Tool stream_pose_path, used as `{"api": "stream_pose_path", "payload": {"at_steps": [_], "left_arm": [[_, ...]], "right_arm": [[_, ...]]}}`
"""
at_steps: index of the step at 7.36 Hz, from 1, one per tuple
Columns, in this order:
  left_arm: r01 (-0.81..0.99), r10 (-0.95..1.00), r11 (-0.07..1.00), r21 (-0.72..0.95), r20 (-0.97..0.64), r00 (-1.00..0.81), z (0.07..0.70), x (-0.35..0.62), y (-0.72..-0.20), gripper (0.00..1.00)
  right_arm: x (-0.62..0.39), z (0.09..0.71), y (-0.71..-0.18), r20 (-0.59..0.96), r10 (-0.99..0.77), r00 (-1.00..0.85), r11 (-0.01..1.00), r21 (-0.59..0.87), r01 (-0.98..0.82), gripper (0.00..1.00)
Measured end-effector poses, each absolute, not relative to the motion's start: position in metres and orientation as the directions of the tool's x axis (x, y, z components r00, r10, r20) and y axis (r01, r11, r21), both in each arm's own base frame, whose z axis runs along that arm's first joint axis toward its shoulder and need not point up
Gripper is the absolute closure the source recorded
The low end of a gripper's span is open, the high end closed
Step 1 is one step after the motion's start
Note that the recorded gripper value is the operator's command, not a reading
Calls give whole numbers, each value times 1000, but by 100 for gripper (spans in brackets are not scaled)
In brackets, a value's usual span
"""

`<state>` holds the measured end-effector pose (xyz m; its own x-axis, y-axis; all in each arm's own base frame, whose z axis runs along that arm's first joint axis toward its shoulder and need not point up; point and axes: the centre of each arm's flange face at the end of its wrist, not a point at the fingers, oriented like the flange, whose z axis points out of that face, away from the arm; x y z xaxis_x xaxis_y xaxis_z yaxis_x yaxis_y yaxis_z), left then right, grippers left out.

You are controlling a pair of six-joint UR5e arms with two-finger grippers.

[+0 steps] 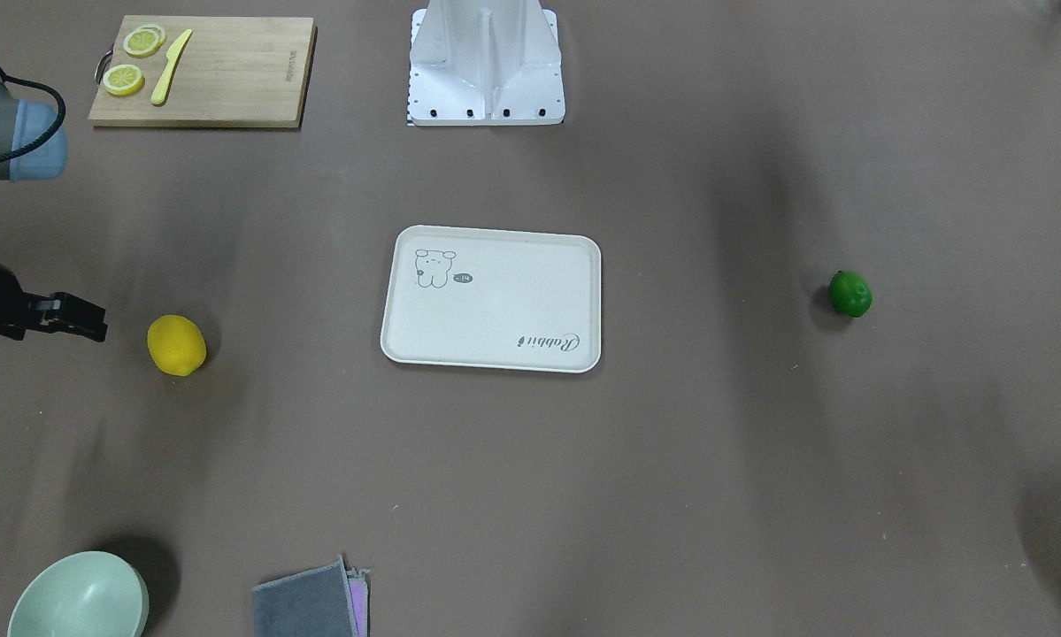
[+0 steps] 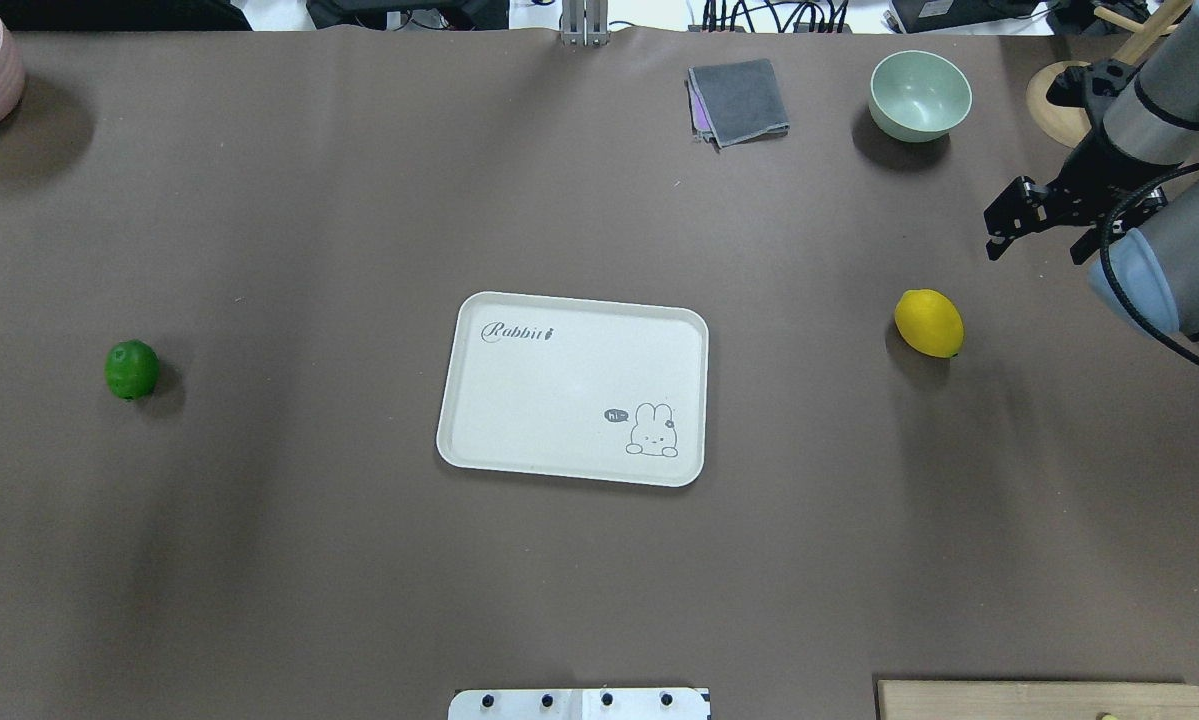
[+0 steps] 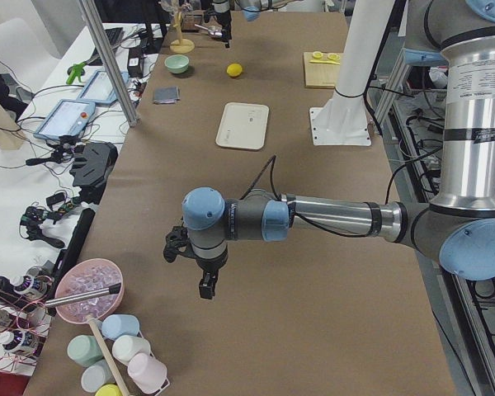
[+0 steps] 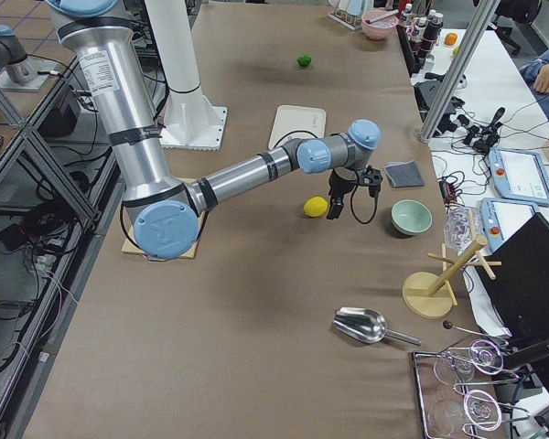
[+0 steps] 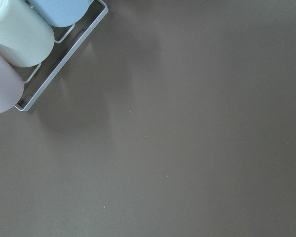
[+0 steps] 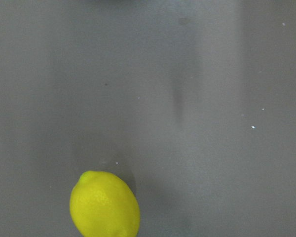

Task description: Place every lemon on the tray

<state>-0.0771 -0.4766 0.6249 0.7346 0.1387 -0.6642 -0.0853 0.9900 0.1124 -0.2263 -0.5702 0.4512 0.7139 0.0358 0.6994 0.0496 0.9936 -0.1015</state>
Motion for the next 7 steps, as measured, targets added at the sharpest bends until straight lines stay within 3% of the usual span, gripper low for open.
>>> {"api": "stream_pose_path", "payload": {"at_steps": [7], "left_arm": [[-47, 15, 999, -27, -699, 715, 527, 108, -551, 2]], "right_arm": [[-305, 448, -562, 684, -115, 720, 991, 31, 129, 1]]}}
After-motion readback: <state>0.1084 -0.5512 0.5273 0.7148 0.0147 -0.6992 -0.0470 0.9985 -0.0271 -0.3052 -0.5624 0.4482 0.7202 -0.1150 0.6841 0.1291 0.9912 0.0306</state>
